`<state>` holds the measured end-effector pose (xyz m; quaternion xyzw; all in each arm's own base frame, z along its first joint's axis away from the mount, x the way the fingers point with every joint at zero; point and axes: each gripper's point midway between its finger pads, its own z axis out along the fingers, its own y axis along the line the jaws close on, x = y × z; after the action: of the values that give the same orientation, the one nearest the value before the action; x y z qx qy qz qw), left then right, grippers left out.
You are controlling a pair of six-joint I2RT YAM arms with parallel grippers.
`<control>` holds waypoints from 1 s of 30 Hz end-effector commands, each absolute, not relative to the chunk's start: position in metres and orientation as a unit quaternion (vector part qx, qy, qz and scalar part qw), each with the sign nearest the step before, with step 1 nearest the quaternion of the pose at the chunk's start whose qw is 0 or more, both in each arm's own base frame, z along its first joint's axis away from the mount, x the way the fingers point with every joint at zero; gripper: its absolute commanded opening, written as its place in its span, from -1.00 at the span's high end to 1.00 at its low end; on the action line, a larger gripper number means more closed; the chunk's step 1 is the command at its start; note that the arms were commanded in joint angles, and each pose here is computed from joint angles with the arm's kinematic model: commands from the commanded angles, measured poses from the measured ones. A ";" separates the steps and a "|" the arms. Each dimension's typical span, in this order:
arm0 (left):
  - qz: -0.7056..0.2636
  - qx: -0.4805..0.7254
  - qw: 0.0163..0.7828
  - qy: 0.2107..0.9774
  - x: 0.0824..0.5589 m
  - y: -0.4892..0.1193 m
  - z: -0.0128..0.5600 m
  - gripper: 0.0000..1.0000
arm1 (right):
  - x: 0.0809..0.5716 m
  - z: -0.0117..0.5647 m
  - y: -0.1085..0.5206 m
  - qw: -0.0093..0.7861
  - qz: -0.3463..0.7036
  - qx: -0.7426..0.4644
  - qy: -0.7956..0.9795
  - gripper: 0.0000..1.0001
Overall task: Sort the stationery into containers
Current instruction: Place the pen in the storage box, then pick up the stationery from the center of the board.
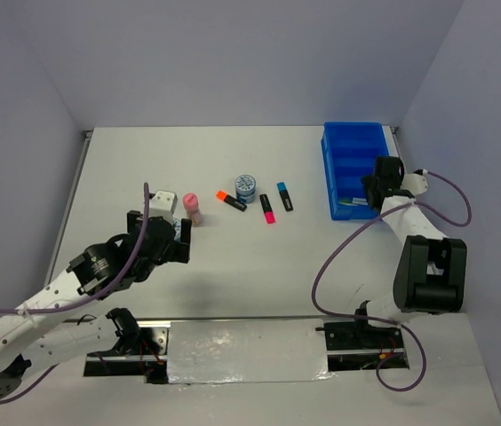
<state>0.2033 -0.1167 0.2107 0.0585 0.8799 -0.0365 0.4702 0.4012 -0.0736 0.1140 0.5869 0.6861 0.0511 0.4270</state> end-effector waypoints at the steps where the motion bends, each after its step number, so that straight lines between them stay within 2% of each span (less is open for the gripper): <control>1: -0.037 0.042 0.487 0.872 0.210 -0.115 0.226 -0.99 | 0.406 0.147 -0.077 0.464 0.069 0.575 0.670 -0.17; 5: -0.023 0.015 0.491 0.871 0.213 -0.104 0.228 -0.99 | 0.422 0.198 -0.064 0.510 0.096 0.511 0.686 -0.32; 7: -0.001 -0.020 0.496 0.868 0.216 -0.089 0.230 -0.99 | 0.431 0.240 -0.046 0.549 0.105 0.434 0.707 -0.33; 8: 0.005 -0.033 0.498 0.866 0.217 -0.083 0.232 -0.99 | 0.433 0.251 -0.033 0.556 0.112 0.398 0.721 -0.45; 9: 0.014 -0.048 0.503 0.863 0.218 -0.076 0.234 -0.99 | 0.436 0.277 -0.025 0.578 0.101 0.348 0.731 -0.46; 11: 0.025 -0.079 0.506 0.859 0.220 -0.062 0.237 -0.99 | 0.435 0.288 0.028 0.578 0.107 0.216 0.780 -0.46; 13: 0.025 -0.094 0.510 0.854 0.221 -0.054 0.239 -0.99 | 0.434 0.305 0.061 0.576 0.103 0.141 0.799 -0.47; 14: 0.021 -0.095 0.514 0.852 0.222 -0.054 0.240 -0.99 | 0.429 0.283 0.093 0.539 0.097 0.062 0.834 -0.76; 15: 0.020 -0.096 0.516 0.851 0.223 -0.052 0.242 -0.99 | 0.429 0.287 0.110 0.533 0.097 0.028 0.840 -0.99; 17: 0.008 -0.091 0.516 0.852 0.225 -0.057 0.241 -0.99 | 0.423 0.245 0.145 0.466 0.094 -0.056 0.878 -1.00; 19: 0.012 -0.087 0.509 0.856 0.226 -0.057 0.238 -0.99 | 0.428 0.225 0.151 0.436 0.073 -0.068 0.895 -1.00; 20: 0.014 -0.087 0.506 0.858 0.226 -0.057 0.237 -0.99 | 0.435 0.193 0.153 0.399 0.062 -0.073 0.912 -0.98; 23: 0.010 -0.074 0.500 0.863 0.227 -0.063 0.234 -0.99 | 0.443 0.149 0.167 0.335 0.049 -0.109 0.935 -0.84; 30: 0.004 -0.060 0.493 0.868 0.229 -0.069 0.230 -0.99 | 0.466 0.091 0.173 0.275 0.020 -0.128 0.953 -0.73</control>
<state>0.2236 -0.0637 0.2174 -0.0658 0.8755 0.0192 0.4784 0.4564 0.1696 0.0638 -0.1065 0.9593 0.0218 0.2607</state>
